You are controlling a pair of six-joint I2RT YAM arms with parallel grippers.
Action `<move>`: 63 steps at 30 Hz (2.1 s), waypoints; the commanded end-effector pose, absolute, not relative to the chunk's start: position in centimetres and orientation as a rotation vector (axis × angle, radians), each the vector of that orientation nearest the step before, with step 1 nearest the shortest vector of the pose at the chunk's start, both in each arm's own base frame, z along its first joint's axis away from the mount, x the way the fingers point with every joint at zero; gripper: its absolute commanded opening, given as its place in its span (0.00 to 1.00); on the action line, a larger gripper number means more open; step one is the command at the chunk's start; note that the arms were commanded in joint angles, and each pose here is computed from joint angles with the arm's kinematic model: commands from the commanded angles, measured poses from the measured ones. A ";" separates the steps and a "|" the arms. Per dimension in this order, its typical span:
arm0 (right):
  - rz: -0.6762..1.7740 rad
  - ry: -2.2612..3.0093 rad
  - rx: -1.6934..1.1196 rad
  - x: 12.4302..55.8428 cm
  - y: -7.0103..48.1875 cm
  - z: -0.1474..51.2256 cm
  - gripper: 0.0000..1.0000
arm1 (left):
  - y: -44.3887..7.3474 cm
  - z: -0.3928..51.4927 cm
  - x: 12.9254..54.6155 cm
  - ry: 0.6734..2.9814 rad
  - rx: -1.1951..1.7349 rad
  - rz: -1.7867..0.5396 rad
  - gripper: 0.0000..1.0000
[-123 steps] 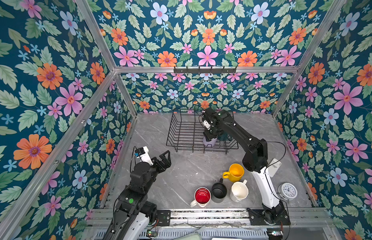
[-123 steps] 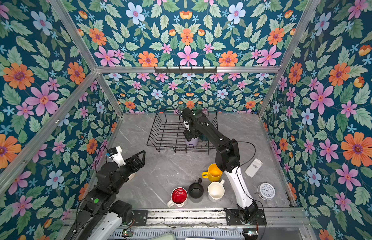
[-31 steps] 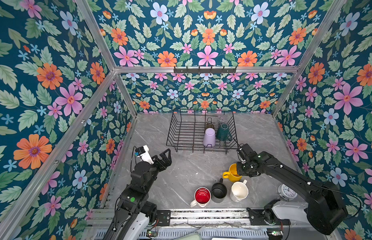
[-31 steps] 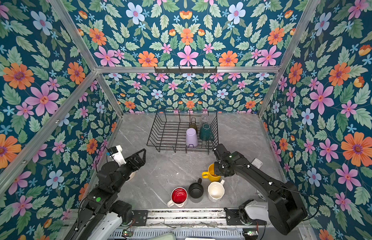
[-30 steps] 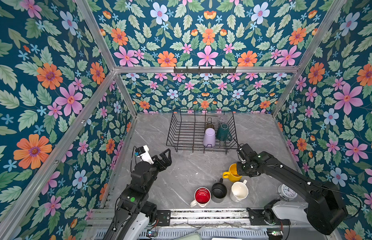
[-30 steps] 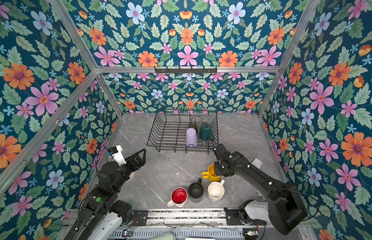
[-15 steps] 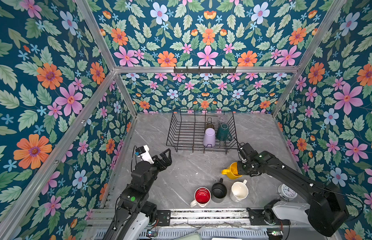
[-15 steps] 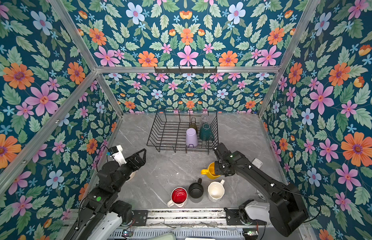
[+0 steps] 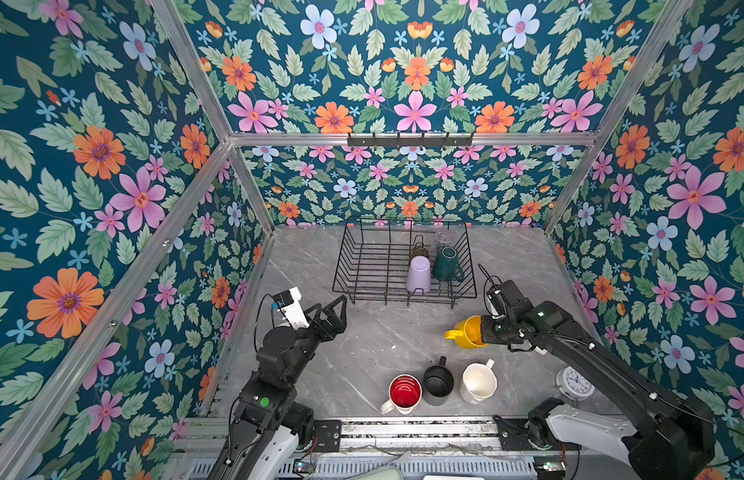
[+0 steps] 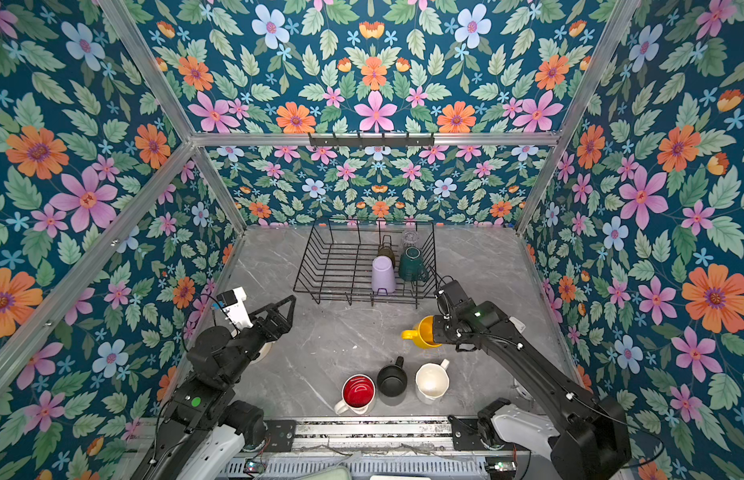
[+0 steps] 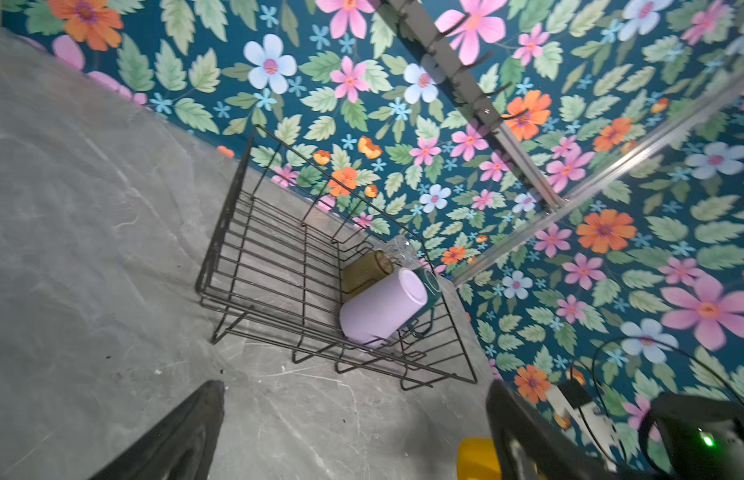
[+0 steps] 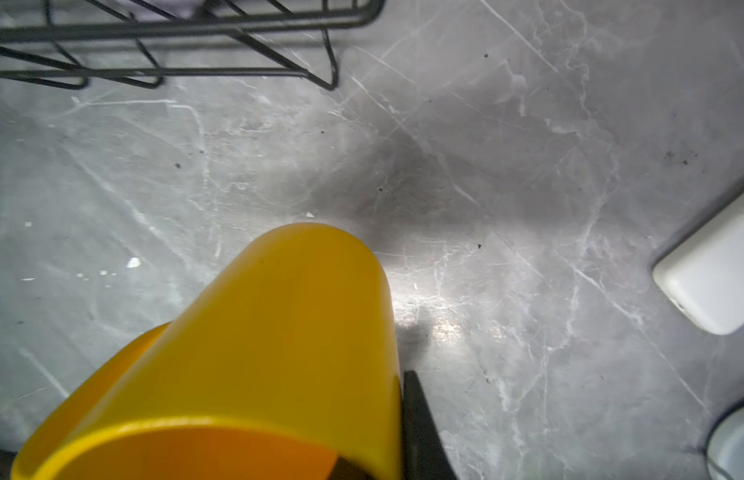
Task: Load the cups into the dish rack
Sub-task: 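Lift the yellow mug and tip it sideways toward the left gripper, then hold the yellow mug out while the left gripper reaches toward its base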
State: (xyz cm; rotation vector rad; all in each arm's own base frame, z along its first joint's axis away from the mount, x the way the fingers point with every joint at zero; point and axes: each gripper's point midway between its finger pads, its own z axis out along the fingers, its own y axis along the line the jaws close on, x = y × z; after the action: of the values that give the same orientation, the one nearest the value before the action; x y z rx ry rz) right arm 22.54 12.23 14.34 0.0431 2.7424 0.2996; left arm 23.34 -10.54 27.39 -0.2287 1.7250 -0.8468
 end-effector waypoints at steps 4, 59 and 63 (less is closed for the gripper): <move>0.664 2.636 0.023 22.5 16.0 18.5 0.00 | -13.1 32.1 21.6 1.535 0.021 -0.969 1.00; 2.025 2.187 -0.282 22.1 30.6 32.2 0.00 | -22.7 33.6 17.2 1.420 0.864 -1.287 0.98; 2.046 2.199 -0.311 21.9 31.6 32.1 0.00 | -22.8 33.6 17.3 1.417 0.862 -1.286 0.98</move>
State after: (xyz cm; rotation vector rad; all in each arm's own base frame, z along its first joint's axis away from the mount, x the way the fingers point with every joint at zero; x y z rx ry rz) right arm 22.35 30.94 30.21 -0.2032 2.2859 1.9976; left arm 17.67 -22.69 32.88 0.8391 1.4619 -1.2798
